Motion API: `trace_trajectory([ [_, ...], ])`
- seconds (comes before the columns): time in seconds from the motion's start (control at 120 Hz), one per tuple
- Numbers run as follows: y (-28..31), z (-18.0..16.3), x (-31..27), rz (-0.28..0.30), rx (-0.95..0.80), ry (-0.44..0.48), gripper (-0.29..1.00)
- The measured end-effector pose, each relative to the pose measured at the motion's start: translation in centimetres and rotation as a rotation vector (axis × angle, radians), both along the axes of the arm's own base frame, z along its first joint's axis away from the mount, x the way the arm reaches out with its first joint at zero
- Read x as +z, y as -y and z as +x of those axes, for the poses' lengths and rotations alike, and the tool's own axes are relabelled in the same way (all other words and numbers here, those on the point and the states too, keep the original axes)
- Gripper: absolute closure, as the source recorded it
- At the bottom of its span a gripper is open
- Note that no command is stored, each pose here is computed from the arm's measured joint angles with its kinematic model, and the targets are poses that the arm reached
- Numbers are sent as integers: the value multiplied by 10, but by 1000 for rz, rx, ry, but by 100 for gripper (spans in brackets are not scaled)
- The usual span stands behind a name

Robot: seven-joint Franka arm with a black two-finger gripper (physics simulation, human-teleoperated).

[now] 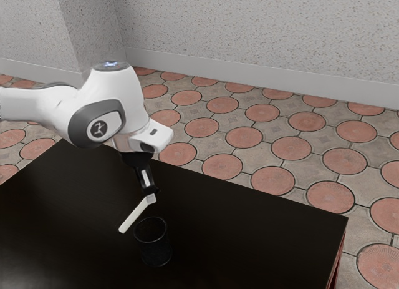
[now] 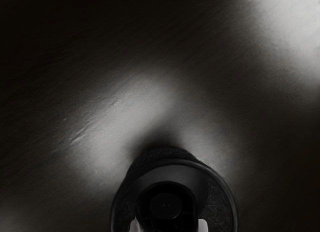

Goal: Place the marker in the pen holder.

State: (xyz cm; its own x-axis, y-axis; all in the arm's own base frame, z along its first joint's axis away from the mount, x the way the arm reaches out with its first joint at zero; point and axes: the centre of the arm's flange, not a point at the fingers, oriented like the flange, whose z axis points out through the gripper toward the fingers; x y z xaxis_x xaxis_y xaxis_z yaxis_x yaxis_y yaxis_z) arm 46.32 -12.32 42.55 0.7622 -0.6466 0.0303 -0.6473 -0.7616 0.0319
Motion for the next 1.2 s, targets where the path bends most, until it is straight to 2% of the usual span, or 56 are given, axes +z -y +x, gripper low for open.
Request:
trace_trajectory([
  [0.142, 15, 0, 7, -17, -15, 57, 79],
  [0.325, 12, -19, 15, -69, -7, 172, 79],
  [0.508, 14, -12, 12, -97, 7, 272, 79],
  [0.708, 14, -9, -8, -102, 21, 306, 79],
  [1.2, 4, -28, -25, -122, 41, 338, 79],
])
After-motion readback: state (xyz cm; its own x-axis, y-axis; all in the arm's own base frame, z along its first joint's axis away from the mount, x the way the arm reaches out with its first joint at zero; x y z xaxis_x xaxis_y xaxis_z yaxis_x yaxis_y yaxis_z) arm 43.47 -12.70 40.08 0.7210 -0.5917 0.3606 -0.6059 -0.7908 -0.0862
